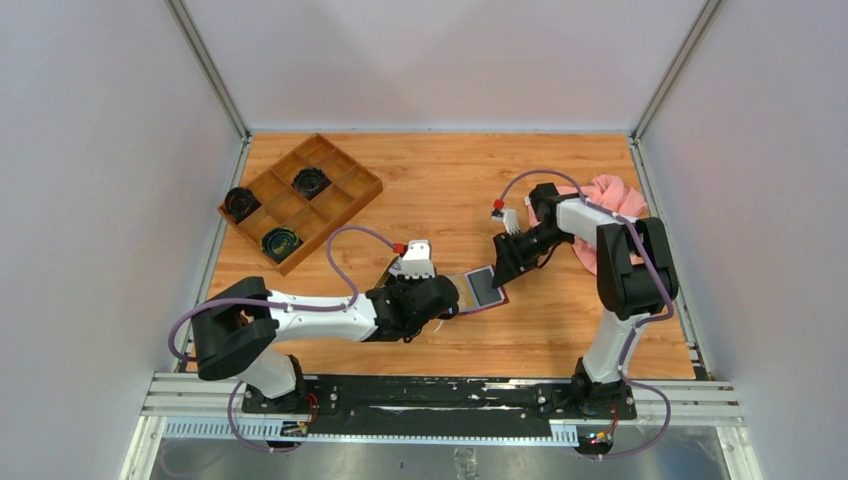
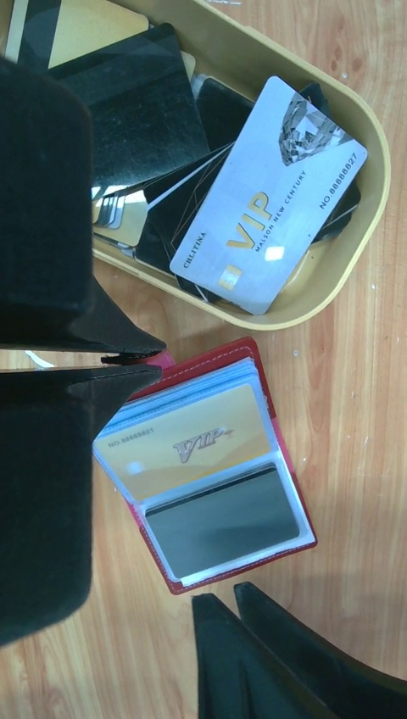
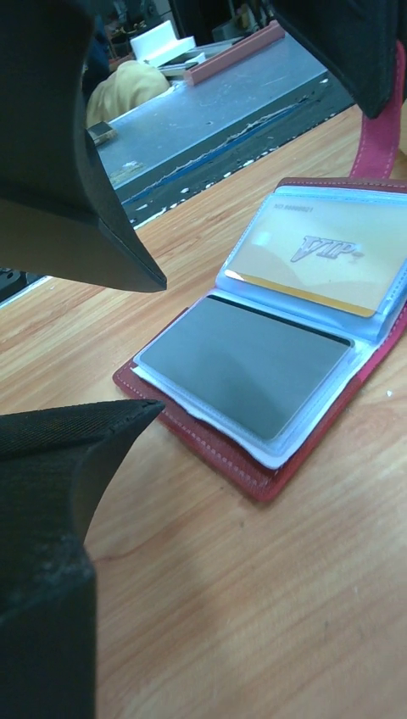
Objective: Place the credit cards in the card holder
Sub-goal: Close the card holder at the center of the board.
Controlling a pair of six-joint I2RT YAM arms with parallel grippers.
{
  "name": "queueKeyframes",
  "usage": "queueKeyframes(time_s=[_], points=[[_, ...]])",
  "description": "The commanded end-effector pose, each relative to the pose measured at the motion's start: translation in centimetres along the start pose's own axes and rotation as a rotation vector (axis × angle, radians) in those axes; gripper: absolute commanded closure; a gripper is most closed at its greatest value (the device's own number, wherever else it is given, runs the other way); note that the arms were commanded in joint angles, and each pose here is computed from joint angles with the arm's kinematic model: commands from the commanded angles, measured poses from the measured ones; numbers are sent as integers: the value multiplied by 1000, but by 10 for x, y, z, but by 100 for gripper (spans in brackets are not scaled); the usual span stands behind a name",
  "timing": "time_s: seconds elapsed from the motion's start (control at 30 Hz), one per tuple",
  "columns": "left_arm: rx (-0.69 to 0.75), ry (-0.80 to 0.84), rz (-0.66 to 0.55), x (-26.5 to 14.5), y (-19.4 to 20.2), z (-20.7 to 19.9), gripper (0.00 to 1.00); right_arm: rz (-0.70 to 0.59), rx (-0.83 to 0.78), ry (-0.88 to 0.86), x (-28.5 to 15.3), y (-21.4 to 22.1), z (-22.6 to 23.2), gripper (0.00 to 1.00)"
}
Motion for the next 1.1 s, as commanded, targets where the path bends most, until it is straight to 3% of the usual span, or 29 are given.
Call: queueKeyframes(time_s=[0.0, 0.47, 0.87, 1.07], points=[[-2, 51, -52, -4, -19, -14, 99, -68, 43, -3, -19, -5, -2, 47], [42, 173, -41, -3, -36, -65, 100, -76, 174, -20, -13, 2, -19, 49], [68, 221, 21, 24, -20, -110, 99, -78, 261, 88, -18, 8, -36, 73], [74, 256, 31, 28, -22, -129, 99, -63, 276, 100, -16, 10, -40, 75]])
Point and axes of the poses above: each gripper's point midway between its finger pads, its own x axis out along the fingers, its own z axis along the line the jaws close on, y = z × x, the point moved 5 cm from there along -x, back along the fingers, and after that the axes turned 5 degrees about -x, right-handed, at the moved point
